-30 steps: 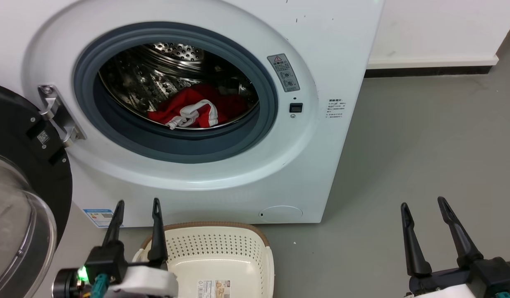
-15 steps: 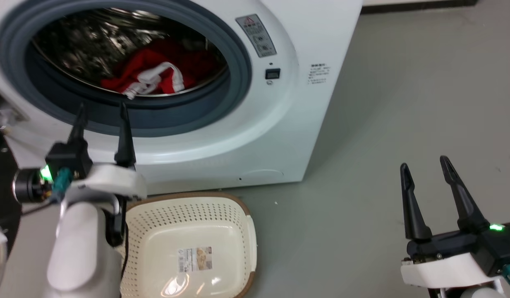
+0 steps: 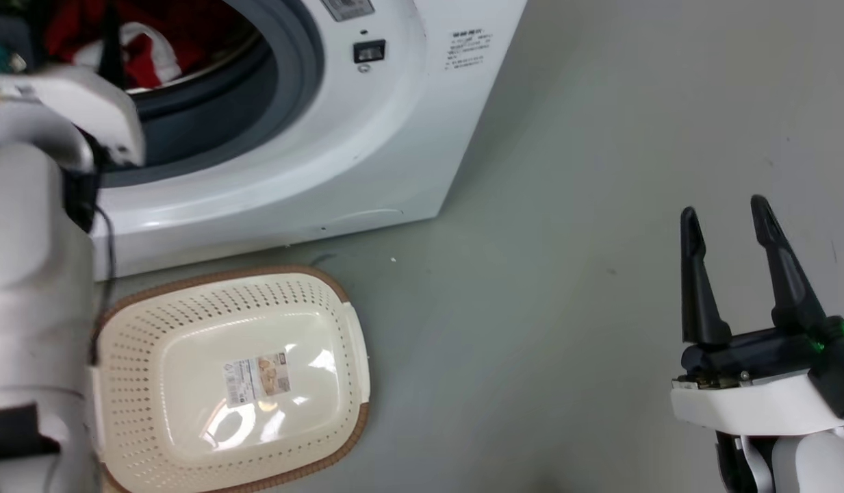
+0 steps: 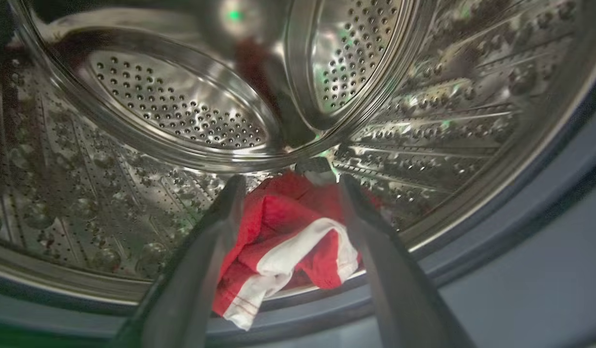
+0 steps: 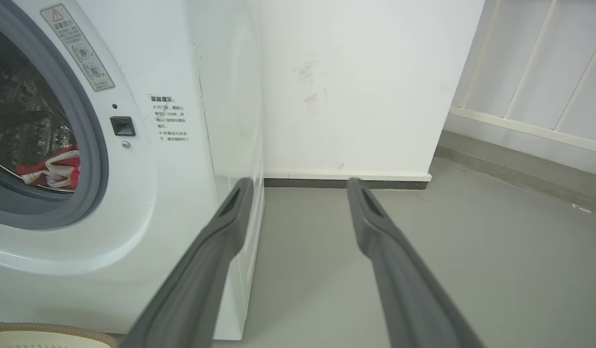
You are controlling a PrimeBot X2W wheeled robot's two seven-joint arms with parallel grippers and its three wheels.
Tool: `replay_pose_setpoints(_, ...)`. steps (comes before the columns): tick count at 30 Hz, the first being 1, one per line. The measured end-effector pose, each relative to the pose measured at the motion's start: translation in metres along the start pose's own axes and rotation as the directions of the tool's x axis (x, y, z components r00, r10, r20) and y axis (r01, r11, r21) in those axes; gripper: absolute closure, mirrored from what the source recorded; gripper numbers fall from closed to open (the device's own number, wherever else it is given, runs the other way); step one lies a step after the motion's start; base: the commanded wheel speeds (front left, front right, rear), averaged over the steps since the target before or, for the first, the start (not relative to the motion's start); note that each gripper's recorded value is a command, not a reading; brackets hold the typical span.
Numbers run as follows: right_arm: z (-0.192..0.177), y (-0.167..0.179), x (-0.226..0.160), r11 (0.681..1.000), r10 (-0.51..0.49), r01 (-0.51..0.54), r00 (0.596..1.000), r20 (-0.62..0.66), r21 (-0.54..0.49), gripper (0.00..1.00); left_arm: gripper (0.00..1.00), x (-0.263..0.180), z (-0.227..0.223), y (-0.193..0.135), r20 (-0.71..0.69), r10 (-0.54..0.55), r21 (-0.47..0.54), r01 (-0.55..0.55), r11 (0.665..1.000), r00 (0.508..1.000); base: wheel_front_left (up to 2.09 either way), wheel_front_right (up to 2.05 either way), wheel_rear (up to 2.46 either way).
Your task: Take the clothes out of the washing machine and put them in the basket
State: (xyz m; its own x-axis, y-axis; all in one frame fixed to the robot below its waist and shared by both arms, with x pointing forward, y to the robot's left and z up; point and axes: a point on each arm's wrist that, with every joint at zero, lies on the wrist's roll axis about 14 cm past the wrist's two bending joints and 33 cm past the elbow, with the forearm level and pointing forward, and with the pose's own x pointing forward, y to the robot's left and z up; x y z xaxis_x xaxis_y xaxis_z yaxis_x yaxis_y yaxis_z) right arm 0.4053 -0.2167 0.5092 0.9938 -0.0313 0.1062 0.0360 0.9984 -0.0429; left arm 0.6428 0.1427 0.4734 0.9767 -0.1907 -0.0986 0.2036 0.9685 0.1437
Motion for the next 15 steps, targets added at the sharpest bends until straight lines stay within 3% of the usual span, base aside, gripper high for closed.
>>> replay_pose_setpoints(6, -0.013, -0.011, 0.009, 1.0, -0.029, 0.029, 0.999, -0.029, -0.01, 0.0, 0.0, 0.041, -0.037, -0.003, -0.238, -0.034, 0.009, 0.038, 0.999, 0.971, 0.0, 0.0, 0.0)
replay_pose_setpoints(15, -0.031, -0.019, 0.017, 0.999, -0.052, 0.051, 0.996, -0.068, -0.011, 0.0, 0.0, 0.072, -0.086, -0.01, -0.524, -0.068, -0.008, 0.076, 0.997, 0.849, 0.0, 0.0, 0.0)
